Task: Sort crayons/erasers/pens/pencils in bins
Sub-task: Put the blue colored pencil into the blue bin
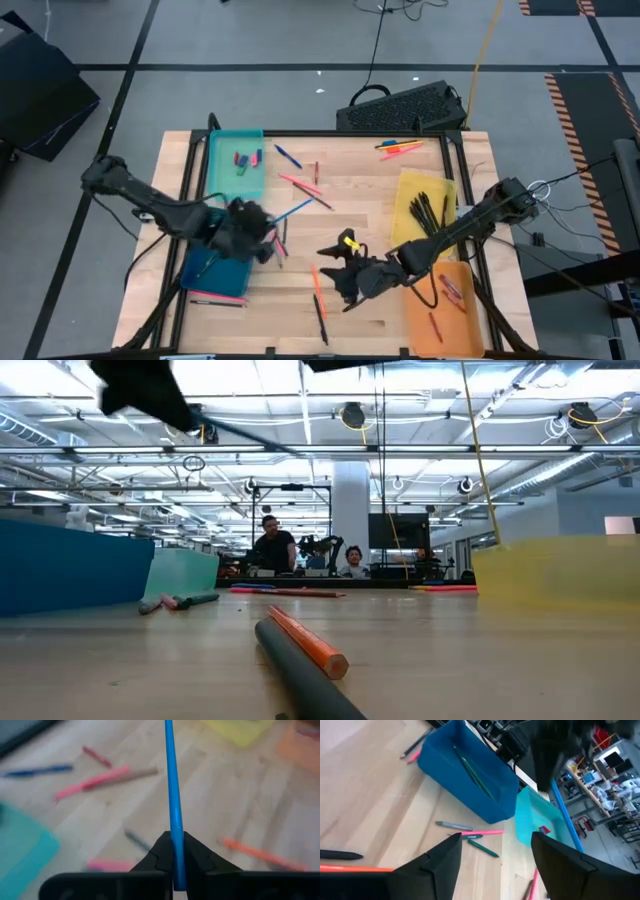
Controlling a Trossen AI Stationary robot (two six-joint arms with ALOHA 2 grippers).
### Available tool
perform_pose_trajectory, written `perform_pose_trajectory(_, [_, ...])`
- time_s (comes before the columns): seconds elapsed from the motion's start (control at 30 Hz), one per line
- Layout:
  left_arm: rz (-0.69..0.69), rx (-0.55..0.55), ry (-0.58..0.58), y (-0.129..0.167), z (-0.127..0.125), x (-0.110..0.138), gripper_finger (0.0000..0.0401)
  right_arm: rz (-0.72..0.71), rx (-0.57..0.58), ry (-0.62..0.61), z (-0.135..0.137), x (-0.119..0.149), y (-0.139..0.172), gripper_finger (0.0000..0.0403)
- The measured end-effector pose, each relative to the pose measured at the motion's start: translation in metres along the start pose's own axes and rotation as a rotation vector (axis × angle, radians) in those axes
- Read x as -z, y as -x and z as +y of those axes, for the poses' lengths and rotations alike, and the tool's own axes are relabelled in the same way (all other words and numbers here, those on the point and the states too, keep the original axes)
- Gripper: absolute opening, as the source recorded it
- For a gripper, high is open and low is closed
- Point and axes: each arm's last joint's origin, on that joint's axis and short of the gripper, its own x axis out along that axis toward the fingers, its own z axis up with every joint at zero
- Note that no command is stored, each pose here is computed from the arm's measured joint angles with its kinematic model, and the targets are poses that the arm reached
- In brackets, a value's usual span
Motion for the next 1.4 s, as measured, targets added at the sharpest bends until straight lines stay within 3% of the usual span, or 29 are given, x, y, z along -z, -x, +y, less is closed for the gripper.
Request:
perform_pose_trajectory(0.17, [0.303, -0.054, 0.002, 0.048, 0.007, 0.023, 0.0016, -0.006, 0.000, 0.024, 0.011, -0.004, 0.009, 0.0232])
perform_pose_trajectory(0.27, [0.513, -0.140, 0.027, 0.068, 0.015, 0.039, 0.0020, -0.012, -0.004, 0.003, 0.015, -0.005, 0.013, 0.0233])
perform_pose_trajectory(0.4, [0.658, -0.258, 0.078, 0.085, 0.022, 0.056, 0.0027, -0.017, -0.011, -0.054, 0.018, -0.006, 0.015, 0.0232])
perform_pose_trajectory(0.5, [0.670, -0.256, 0.094, 0.092, 0.020, 0.065, 0.0016, -0.018, -0.013, -0.068, 0.019, -0.006, 0.016, 0.0231])
perform_pose_trajectory(0.67, [0.554, -0.243, 0.111, 0.100, 0.019, 0.075, 0.0015, -0.017, -0.012, -0.069, 0.018, -0.006, 0.015, 0.0231])
perform_pose_trajectory(0.97, [0.532, -0.321, 0.097, 0.076, 0.018, 0.105, 0.0015, 0.030, -0.030, -0.081, 0.019, 0.000, 0.014, 0.0245])
perform_pose_trajectory(1.13, [0.610, -0.301, 0.080, 0.061, 0.019, 0.118, 0.0029, 0.052, -0.150, -0.137, 0.028, 0.008, 0.001, 0.0261])
perform_pose_trajectory(1.4, [0.734, -0.299, 0.078, 0.043, 0.024, 0.133, 0.0029, 0.081, -0.481, -0.146, 0.048, 0.010, -0.044, 0.0258])
